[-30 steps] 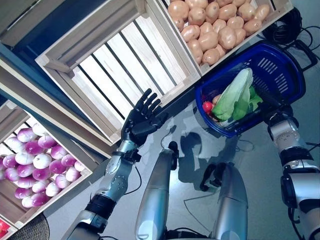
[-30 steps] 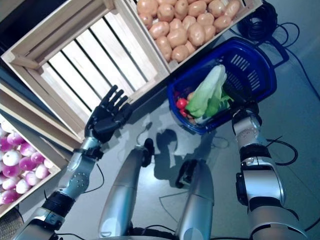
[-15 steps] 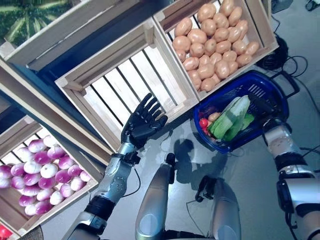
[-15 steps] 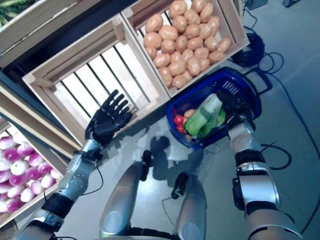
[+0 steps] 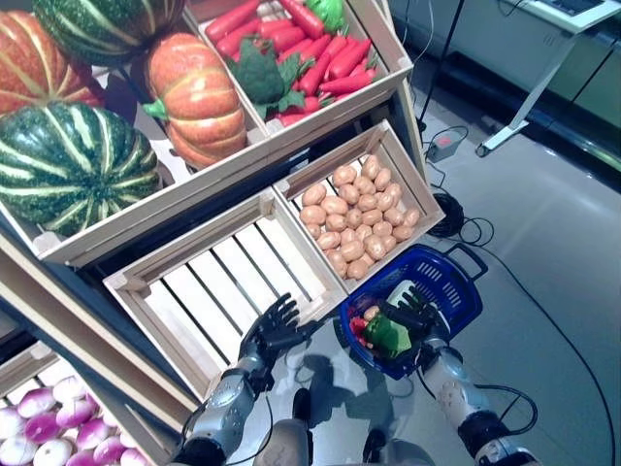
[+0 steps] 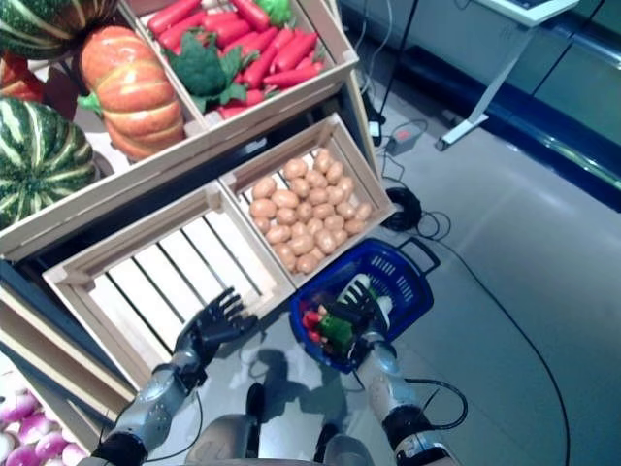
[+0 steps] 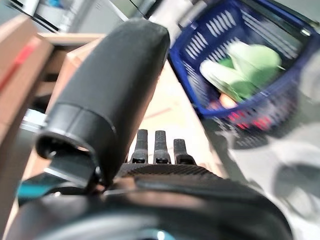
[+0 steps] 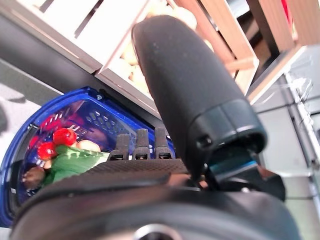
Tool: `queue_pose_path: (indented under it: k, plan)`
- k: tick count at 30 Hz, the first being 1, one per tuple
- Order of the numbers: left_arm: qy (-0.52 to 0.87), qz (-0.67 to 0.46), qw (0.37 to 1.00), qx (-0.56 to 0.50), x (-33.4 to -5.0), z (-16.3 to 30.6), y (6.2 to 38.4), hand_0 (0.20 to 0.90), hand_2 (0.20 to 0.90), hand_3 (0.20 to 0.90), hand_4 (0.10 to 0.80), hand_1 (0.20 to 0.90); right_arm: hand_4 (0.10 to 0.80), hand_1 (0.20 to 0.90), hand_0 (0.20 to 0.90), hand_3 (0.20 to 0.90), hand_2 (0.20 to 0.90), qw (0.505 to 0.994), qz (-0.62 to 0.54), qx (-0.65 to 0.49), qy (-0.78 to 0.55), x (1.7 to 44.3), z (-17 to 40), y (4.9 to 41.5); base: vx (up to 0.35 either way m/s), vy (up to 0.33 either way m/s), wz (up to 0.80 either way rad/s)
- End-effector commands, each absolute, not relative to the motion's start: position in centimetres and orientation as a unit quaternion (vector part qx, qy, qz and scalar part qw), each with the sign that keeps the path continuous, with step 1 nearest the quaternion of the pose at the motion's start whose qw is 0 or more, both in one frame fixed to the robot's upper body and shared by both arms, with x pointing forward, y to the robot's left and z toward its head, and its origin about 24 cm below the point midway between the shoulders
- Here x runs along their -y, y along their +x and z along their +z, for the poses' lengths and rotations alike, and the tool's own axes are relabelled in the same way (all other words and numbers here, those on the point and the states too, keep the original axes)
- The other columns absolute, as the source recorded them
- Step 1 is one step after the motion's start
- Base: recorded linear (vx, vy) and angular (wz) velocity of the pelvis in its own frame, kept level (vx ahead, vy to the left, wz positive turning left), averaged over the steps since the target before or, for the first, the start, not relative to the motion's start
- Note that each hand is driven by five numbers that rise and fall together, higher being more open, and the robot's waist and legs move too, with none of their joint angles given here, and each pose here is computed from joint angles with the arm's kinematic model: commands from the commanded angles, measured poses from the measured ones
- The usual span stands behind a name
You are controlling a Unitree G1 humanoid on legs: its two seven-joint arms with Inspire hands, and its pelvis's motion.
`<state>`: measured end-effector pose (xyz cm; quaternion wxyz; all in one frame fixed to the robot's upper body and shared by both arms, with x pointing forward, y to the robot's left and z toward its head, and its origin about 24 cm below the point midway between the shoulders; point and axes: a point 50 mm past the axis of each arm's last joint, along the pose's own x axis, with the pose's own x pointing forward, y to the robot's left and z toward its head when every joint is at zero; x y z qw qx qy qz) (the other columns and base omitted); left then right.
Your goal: Put vegetables into the basket
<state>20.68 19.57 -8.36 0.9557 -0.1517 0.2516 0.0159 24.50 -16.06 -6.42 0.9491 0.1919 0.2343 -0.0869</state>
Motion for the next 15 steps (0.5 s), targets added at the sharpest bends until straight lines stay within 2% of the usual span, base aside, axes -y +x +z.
queue_pose_path:
  k: [1,6,15]
  plan:
    - [-0.119,-0.002,0.966,-0.229,-18.9,-8.4,20.6,0.900,0.900,0.900,0.800,0.900,0.800,0.900,0.900,0.900,0.900,0.973,-0.027,-0.162,0.164,16.7,-4.5,25.3,0.074,-0.013,0.00]
    - [-0.085,-0.002,0.958,-0.274,-19.3,-10.3,18.9,0.900,0.900,0.900,0.800,0.900,0.800,0.900,0.900,0.900,0.900,0.955,-0.025,-0.247,0.160,16.5,-7.8,22.6,0.050,-0.022,0.01]
    - [-0.028,-0.013,0.905,-0.425,-19.1,-14.6,13.9,0.900,0.900,0.900,0.800,0.900,0.800,0.900,0.900,0.900,0.900,0.882,-0.047,-0.440,0.165,15.7,-14.2,15.7,0.049,-0.015,0.03]
